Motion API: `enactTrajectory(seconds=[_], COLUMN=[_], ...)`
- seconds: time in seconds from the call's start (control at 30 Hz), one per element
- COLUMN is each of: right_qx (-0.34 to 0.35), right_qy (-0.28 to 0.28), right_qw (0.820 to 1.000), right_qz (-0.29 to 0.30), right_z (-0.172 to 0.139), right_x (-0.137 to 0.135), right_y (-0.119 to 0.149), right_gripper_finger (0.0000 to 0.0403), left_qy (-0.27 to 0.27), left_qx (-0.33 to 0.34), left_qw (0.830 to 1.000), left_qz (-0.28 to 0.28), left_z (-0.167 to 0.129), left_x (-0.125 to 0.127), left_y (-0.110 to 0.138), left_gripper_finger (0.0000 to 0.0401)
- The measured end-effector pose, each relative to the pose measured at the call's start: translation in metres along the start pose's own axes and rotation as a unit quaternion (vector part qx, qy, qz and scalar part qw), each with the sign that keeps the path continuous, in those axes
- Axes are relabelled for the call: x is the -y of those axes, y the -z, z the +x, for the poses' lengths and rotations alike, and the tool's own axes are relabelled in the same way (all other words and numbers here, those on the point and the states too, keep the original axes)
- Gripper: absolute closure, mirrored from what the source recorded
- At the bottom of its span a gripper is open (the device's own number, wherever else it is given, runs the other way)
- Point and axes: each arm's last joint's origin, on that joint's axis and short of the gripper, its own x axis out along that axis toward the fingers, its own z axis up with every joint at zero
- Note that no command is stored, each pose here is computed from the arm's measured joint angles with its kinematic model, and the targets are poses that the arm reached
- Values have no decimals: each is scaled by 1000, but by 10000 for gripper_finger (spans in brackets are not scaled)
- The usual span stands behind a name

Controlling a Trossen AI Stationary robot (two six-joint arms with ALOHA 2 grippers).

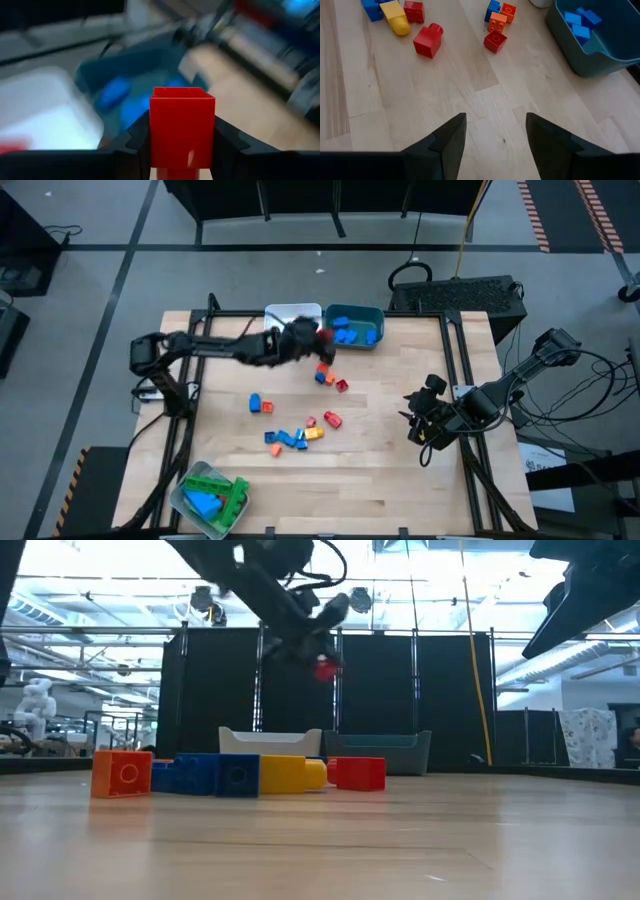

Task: Sort blocks by size
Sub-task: Put the red 1 stud game piece into the blue bin

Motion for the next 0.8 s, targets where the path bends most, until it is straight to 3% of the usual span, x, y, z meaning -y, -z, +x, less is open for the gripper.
enactTrajectory(seconds=[0.13,0.3,0.47,0.67,0.8], right_qx=[0,0,9,10,10], right_qy=[0,1,8,7,6], right_qw=[1000,1000,1000,1000,1000], right_qz=[0,0,-6,-5,-5], right_z=[0,0,0,0,0], right_x=[0,0,0,0,0], right_y=[0,0,-1,-1,-1], right_gripper_finger=[211,211,211,211,211], left_qy=[42,17,13,8,-11], left_qx=[69,69,70,69,61], left_qw=[997,997,997,997,997], left_qz=[1,-5,8,34,41], left_z=[32,68,94,104,103], left_x=[-16,-35,-33,-26,-24], left_y=[-11,-10,-11,-17,-23], left_gripper_finger=[267,267,267,180,155])
